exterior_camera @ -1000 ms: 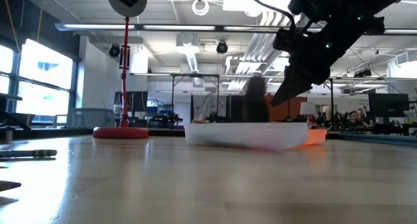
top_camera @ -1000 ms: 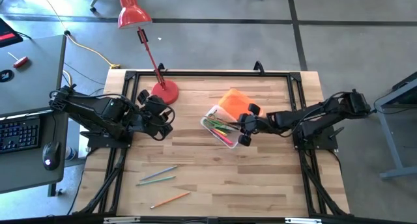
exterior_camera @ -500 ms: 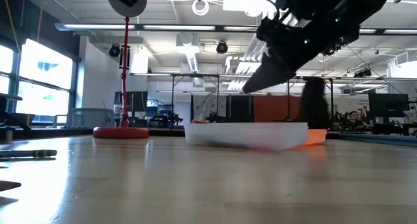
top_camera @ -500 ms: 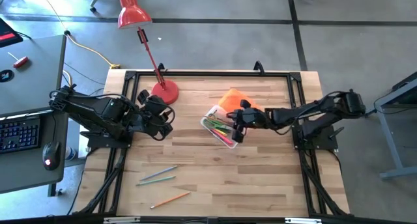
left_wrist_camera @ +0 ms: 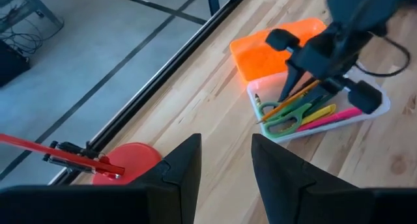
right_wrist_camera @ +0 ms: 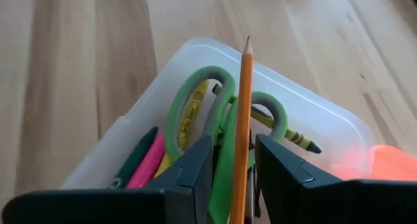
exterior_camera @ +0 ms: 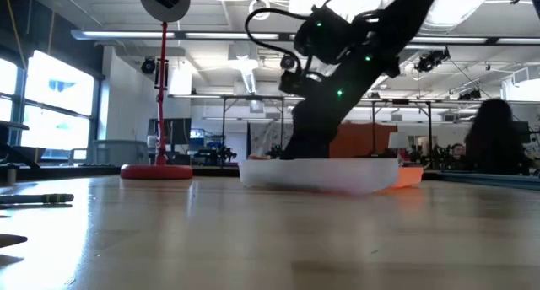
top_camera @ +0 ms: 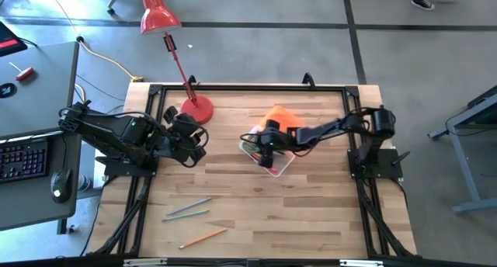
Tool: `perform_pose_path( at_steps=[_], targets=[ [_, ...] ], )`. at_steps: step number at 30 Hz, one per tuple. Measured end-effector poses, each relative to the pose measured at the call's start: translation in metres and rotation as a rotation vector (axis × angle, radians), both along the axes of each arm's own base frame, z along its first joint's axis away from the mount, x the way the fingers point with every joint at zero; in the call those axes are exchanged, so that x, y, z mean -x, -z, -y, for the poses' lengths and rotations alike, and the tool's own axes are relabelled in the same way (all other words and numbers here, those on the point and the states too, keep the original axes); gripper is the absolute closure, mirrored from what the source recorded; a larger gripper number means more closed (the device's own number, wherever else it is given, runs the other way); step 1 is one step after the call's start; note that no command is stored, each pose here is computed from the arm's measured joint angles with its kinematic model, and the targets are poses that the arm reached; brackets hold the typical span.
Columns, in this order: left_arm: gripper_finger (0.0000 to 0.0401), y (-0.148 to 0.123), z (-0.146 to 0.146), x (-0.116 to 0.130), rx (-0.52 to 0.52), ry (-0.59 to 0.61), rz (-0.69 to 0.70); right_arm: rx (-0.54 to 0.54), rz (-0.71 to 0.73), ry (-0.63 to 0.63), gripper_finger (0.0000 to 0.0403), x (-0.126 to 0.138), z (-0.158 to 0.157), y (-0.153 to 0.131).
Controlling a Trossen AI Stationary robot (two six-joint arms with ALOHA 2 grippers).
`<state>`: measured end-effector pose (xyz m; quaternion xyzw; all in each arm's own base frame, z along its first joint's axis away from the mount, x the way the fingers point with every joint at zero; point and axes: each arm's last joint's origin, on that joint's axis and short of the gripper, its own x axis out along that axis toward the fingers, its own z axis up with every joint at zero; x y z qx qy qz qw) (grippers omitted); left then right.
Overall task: Pick & place school supplies into a supply box
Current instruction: Put the top orange pencil into the supply box
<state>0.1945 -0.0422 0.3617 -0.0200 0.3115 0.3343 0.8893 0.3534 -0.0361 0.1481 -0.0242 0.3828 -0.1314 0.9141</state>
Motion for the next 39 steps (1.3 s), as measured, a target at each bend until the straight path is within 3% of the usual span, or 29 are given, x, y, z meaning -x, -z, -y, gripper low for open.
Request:
perform_pose_path(
  at_steps=[7, 16, 27, 32, 39],
  targets=[
    [0.0235, 0.000, 0.000, 0.000, -0.003, 0.006, -0.008, 0.001, -0.023, 0.024, 0.0309, -0.013, 0.011, -0.007],
    [0.0235, 0.000, 0.000, 0.000, -0.019, 0.016, -0.018, -0.048, -0.043, 0.012, 0.0348, -0.011, 0.021, -0.002],
    [0.0235, 0.000, 0.000, 0.000, -0.036, 0.022, -0.026, -0.065, -0.040, 0.003, 0.0365, -0.011, 0.023, 0.000],
    [0.0235, 0.000, -0.001, 0.000, -0.052, 0.018, -0.027, -0.112, -0.036, -0.030, 0.0396, -0.011, 0.023, 0.000],
    [0.0235, -0.001, -0.001, 0.000, -0.057, 0.014, -0.026, -0.116, -0.061, -0.066, 0.0398, -0.011, 0.012, 0.001]
  ],
)
